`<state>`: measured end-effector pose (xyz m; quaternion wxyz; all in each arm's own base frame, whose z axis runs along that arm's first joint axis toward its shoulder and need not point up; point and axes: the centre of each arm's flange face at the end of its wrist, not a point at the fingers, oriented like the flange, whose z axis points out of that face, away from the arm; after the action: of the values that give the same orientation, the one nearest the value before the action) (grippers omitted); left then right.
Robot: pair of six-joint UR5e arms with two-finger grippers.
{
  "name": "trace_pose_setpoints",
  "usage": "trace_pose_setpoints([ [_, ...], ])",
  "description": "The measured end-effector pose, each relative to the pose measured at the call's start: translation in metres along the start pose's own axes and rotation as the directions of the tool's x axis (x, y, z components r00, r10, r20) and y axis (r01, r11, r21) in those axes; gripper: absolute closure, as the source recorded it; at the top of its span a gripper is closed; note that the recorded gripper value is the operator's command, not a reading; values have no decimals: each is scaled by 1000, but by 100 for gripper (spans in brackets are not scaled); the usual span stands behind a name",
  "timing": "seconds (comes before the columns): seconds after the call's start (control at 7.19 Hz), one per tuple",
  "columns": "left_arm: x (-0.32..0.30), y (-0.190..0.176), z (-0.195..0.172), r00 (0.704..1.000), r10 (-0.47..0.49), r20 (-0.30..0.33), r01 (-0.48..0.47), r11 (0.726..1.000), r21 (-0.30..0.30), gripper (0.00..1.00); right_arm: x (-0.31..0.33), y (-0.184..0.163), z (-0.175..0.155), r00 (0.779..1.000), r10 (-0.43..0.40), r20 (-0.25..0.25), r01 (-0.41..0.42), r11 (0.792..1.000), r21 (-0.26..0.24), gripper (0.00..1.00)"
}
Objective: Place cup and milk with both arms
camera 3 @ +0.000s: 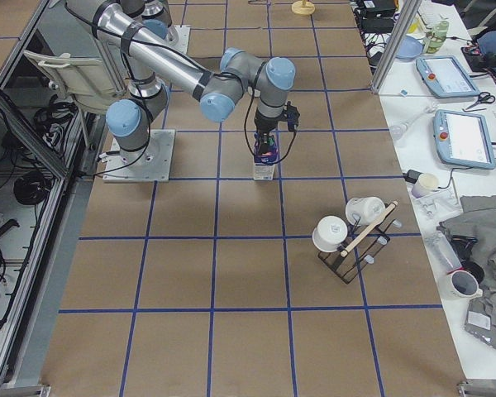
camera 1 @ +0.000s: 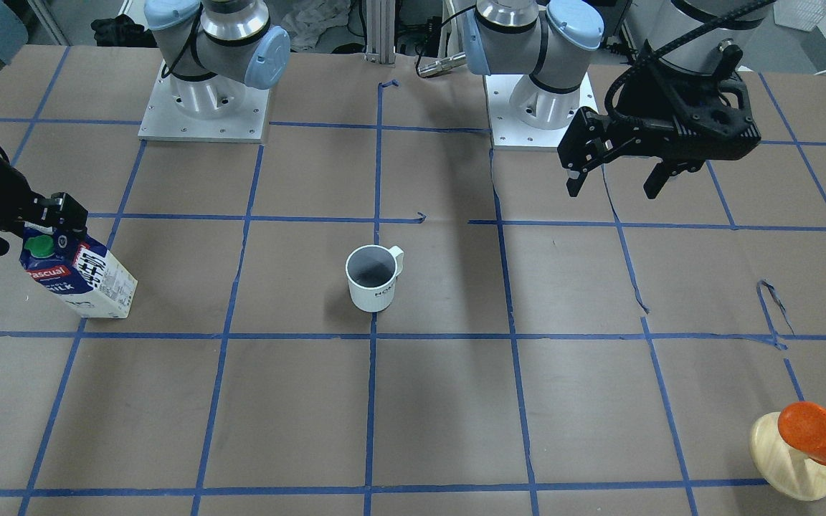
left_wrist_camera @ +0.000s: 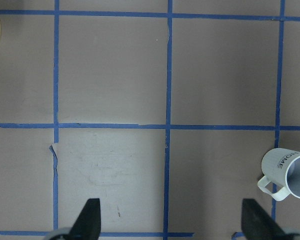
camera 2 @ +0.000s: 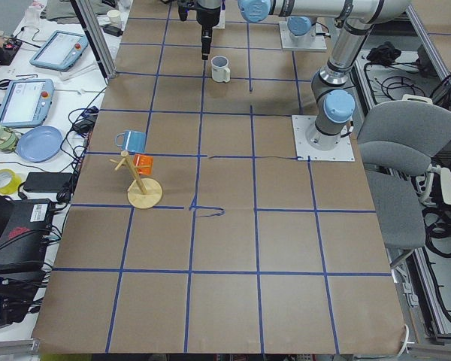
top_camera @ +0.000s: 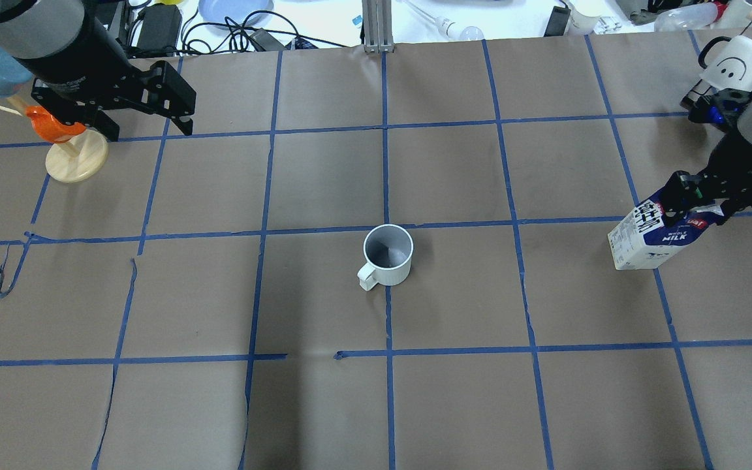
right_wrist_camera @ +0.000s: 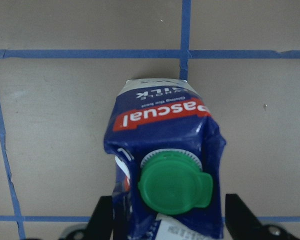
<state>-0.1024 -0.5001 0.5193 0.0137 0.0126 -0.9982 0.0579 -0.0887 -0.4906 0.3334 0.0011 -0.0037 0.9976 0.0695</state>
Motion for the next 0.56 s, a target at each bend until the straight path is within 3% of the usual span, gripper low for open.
trace_pose_setpoints([
  [0.56,0,0,0,1000,-1,-3,1,1000,0,0,-6,-4,-19,1000,-5,-4,5,999,35,67],
])
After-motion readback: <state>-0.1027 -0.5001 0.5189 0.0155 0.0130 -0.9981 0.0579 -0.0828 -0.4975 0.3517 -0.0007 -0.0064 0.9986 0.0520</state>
